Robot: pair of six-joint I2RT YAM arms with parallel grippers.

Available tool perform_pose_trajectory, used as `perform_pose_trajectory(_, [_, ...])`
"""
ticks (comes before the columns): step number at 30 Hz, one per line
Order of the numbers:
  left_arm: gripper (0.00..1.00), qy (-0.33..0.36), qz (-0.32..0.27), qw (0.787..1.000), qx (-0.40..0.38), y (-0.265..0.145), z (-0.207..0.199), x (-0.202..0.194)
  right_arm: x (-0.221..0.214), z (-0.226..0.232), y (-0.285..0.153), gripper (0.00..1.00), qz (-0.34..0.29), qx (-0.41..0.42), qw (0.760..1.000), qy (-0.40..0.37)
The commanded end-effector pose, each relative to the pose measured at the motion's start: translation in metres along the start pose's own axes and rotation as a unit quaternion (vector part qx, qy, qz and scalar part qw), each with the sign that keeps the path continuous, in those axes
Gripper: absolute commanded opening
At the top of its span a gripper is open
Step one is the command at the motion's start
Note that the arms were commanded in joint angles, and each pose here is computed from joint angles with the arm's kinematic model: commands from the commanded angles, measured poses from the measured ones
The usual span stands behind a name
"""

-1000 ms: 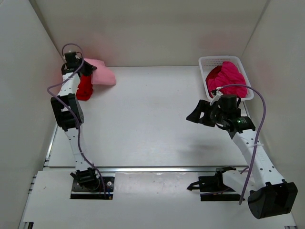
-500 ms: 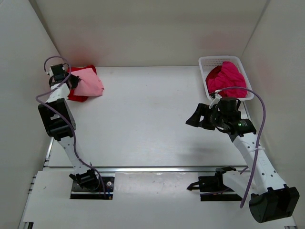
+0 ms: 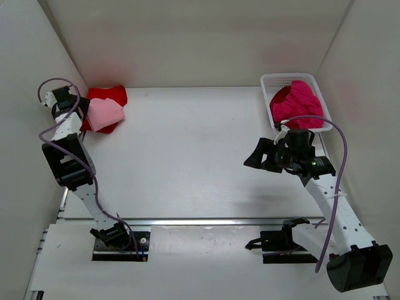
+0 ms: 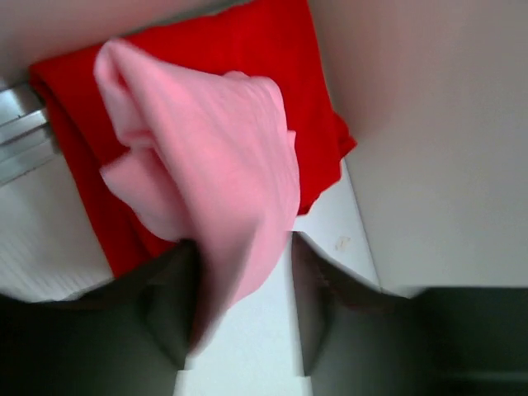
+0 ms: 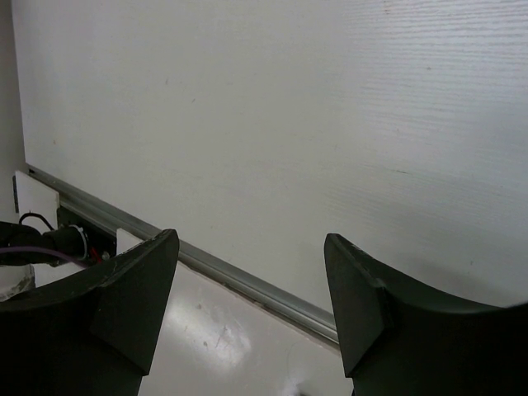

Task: Fold and stack the t-shirts
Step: Put the neatly folded tshirt into the corner of the board with the left arm

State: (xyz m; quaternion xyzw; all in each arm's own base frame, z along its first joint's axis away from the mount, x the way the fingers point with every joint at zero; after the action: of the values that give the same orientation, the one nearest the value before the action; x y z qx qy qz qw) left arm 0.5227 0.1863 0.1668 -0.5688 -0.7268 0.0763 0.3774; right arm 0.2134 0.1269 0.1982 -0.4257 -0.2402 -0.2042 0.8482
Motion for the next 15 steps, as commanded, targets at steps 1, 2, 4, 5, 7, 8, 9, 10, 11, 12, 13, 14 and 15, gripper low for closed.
perform_pose_trajectory(1, [0.61,-0.021,-0.020,0.999,-0.030,-0.011,-0.018,0.021,0.014,0.011,-0.011,0.69,-0.025,0.008,0.999,-0.022])
perform_pose_trajectory(2, [0.68,-0.026,-0.024,0.999,-0.037,-0.013,-0.021,0.024,0.016,0.010,-0.011,0.69,-0.028,0.006,0.999,-0.019])
perform_pose_trajectory(4, [0.98,-0.038,-0.013,0.999,-0.037,-0.015,-0.018,0.021,0.019,0.011,-0.013,0.69,-0.032,0.006,0.999,-0.021])
perform_pose_trajectory(5, [0.99,-0.041,-0.006,0.998,-0.041,-0.016,-0.017,0.017,0.021,0.011,-0.014,0.70,-0.035,0.005,0.999,-0.021])
perform_pose_trajectory(7, [0.99,-0.046,0.004,0.998,-0.046,-0.020,-0.015,0.013,0.020,0.012,-0.014,0.71,-0.033,0.008,0.999,-0.019])
perform_pose_trajectory(8, [0.99,-0.049,0.010,0.998,-0.045,-0.021,-0.010,0.006,0.019,0.012,-0.015,0.72,-0.034,0.009,0.999,-0.018])
perform_pose_trajectory(9, [0.98,-0.053,0.010,0.997,-0.054,-0.027,-0.014,0.007,0.021,0.011,-0.016,0.73,-0.039,0.007,0.999,-0.017])
perform_pose_trajectory(10, [0.98,-0.054,0.016,0.997,-0.044,-0.027,-0.004,0.000,0.019,0.010,-0.016,0.75,-0.036,0.007,0.999,-0.016])
perform_pose_trajectory(11, [0.99,-0.058,0.023,0.997,-0.045,-0.032,0.000,-0.005,0.021,0.015,-0.018,0.78,-0.041,0.015,0.999,-0.017])
perform_pose_trajectory(12, [0.99,-0.060,0.026,0.997,-0.050,-0.038,-0.004,-0.007,0.021,0.014,-0.020,0.82,-0.040,0.014,0.999,-0.011])
perform_pose_trajectory(13, [0.98,-0.059,0.030,0.997,-0.042,-0.039,0.005,-0.012,0.020,0.016,-0.019,0.86,-0.040,0.019,0.999,-0.008])
perform_pose_trajectory(14, [0.99,-0.060,0.033,0.997,-0.038,-0.043,0.010,-0.014,0.022,0.015,-0.021,0.92,-0.045,0.020,0.999,-0.008])
perform_pose_trajectory(15, [0.99,-0.058,0.026,0.998,-0.024,-0.049,0.016,-0.013,0.022,0.017,-0.024,0.93,-0.048,0.023,0.999,-0.007])
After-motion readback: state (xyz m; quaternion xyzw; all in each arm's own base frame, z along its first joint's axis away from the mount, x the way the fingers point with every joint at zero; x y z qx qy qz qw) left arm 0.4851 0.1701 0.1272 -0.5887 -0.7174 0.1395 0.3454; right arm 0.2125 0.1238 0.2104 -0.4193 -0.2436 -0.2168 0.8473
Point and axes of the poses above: each gripper's point midway between its finger pads, its own y axis out along the fingers, its own z axis along the line the jaws close on, x = y × z, the point moved 2 cm from there along -y, back along the fingers, and after that the axes turned 5 degrees about -y, right-handed, at the moved point
